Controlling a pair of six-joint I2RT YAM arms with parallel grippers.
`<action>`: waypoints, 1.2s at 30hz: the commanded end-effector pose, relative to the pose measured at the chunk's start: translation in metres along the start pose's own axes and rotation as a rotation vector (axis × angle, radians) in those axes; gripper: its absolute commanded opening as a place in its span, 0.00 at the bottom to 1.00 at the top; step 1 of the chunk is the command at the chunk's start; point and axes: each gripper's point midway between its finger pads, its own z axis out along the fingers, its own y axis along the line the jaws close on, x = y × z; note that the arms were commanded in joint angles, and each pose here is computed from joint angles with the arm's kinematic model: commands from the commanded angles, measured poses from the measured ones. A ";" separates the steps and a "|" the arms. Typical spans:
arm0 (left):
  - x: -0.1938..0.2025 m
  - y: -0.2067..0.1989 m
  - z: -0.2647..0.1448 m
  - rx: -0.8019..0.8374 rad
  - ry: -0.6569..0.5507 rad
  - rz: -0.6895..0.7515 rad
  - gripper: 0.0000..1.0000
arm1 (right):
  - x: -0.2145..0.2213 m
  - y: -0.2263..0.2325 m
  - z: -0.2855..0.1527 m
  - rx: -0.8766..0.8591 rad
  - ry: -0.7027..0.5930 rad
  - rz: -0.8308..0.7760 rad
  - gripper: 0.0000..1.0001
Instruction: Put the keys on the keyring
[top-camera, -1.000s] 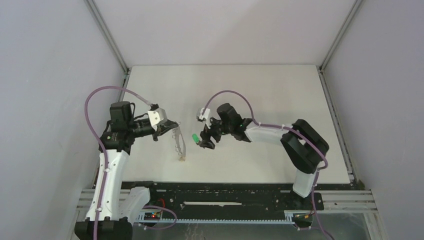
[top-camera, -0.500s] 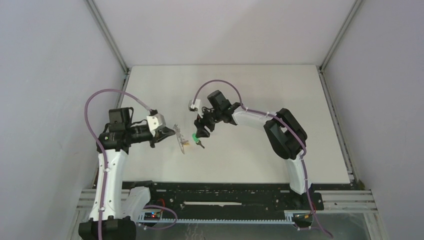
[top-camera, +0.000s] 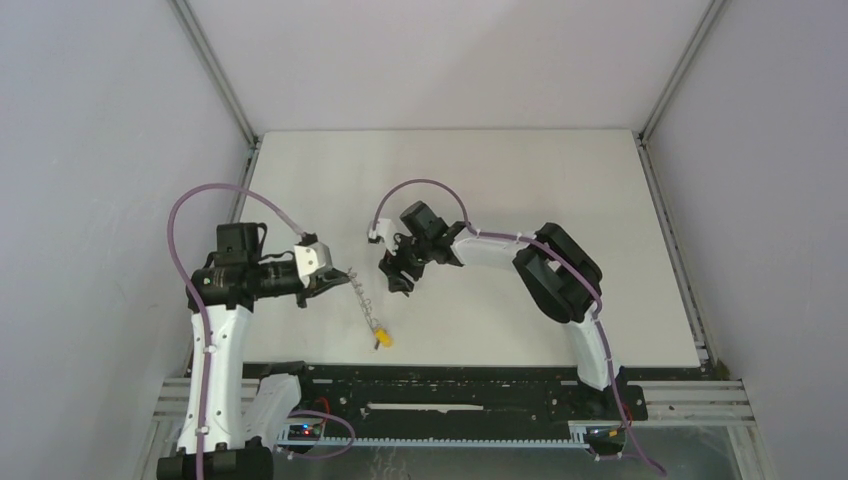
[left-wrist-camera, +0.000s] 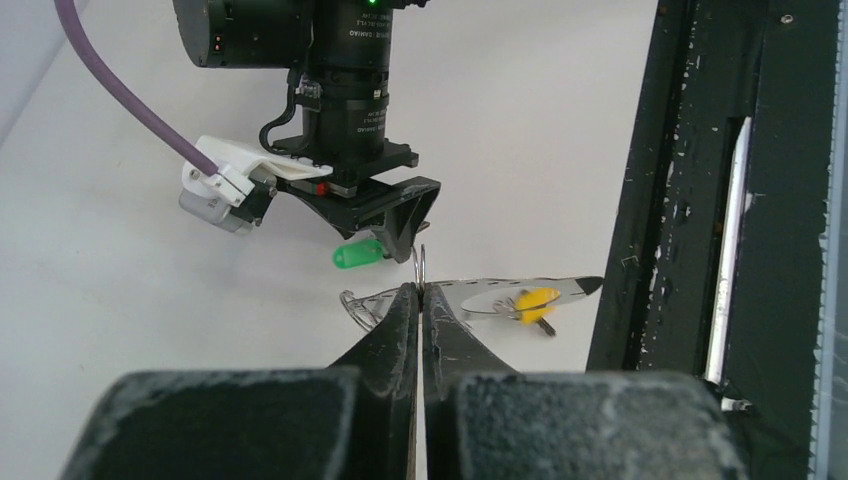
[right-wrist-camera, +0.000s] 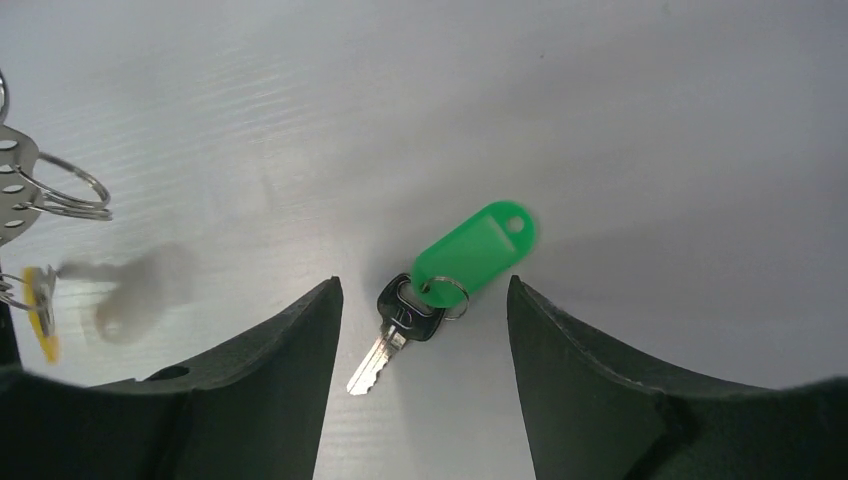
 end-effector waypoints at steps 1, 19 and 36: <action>-0.018 -0.006 -0.007 0.005 -0.032 0.069 0.00 | 0.001 -0.007 0.011 0.058 -0.019 -0.005 0.68; -0.020 -0.008 -0.007 0.014 -0.041 0.063 0.00 | 0.016 -0.007 -0.004 0.124 -0.062 0.007 0.02; -0.023 -0.010 -0.005 0.027 -0.054 0.066 0.00 | 0.029 -0.024 -0.053 0.343 -0.114 0.141 0.00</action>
